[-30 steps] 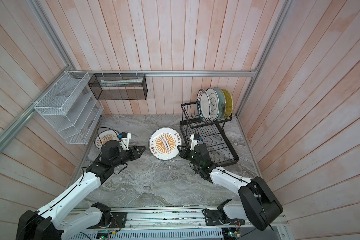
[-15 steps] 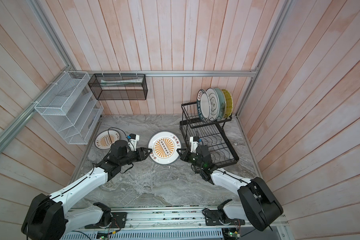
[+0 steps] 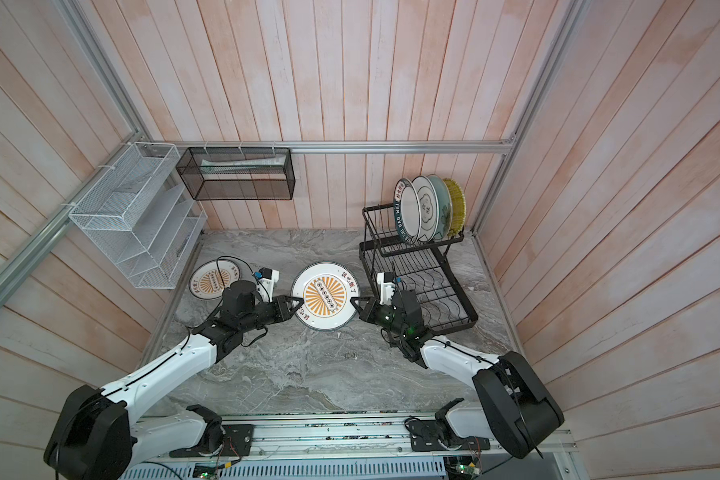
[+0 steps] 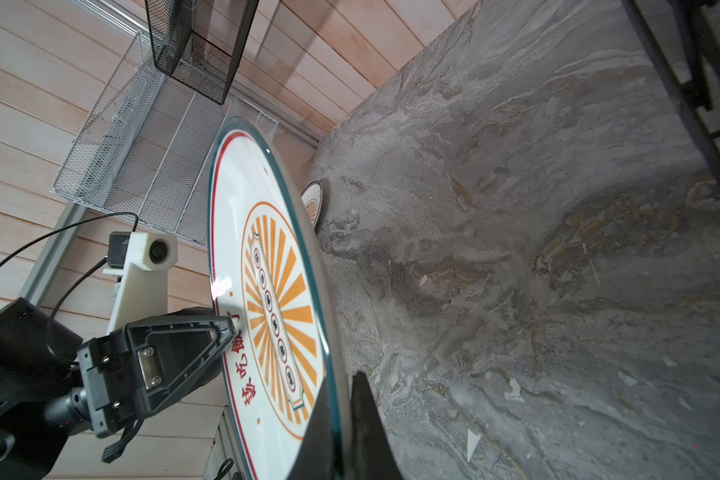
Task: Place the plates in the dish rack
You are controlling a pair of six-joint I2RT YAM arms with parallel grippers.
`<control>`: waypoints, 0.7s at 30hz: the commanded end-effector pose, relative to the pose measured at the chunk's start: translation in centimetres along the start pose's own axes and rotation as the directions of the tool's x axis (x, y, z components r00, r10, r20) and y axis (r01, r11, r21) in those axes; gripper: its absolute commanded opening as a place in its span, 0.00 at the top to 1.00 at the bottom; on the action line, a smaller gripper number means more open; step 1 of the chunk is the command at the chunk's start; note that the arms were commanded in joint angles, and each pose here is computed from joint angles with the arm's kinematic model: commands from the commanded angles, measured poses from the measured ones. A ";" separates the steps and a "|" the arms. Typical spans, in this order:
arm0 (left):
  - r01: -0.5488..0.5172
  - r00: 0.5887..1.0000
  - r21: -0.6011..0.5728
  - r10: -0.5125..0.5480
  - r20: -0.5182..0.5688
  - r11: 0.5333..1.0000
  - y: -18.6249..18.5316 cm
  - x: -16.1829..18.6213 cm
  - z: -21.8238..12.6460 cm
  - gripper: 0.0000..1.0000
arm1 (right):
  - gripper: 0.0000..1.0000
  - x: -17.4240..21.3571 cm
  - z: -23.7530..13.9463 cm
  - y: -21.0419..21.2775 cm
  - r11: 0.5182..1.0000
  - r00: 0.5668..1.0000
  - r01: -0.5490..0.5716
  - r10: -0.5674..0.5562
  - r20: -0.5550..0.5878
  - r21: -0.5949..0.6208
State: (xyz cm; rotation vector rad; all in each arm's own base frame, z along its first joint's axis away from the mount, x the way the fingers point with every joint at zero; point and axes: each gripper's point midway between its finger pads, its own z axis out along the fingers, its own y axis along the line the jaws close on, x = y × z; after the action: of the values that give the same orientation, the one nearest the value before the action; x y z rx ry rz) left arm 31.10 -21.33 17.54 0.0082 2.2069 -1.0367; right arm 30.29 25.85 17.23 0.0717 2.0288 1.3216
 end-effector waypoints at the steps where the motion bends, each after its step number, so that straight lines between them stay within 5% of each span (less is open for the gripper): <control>1: -0.010 1.000 0.018 0.010 0.007 1.000 -0.4 -0.2 0.2 0.76 | 1.00 -1.1 -0.1 1.7 0.997 0.999 0.025 -0.022 0.034 -0.067; 10: -0.004 1.000 0.028 0.004 0.005 1.000 -0.6 -0.1 0.4 0.92 | 1.00 -1.7 -0.2 2.4 0.996 0.998 0.025 -0.021 0.052 -0.083; 21: 0.031 0.998 0.086 -0.036 0.048 0.996 -1.6 -0.1 1.2 1.00 | 0.87 -2.3 -0.6 4.5 0.986 0.998 0.007 0.004 0.065 -0.166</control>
State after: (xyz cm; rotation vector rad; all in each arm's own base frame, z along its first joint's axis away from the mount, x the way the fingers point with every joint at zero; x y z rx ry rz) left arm 31.75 -22.24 18.84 -0.0483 2.1308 -1.1235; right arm 30.99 25.29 17.91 0.1291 1.9988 1.3433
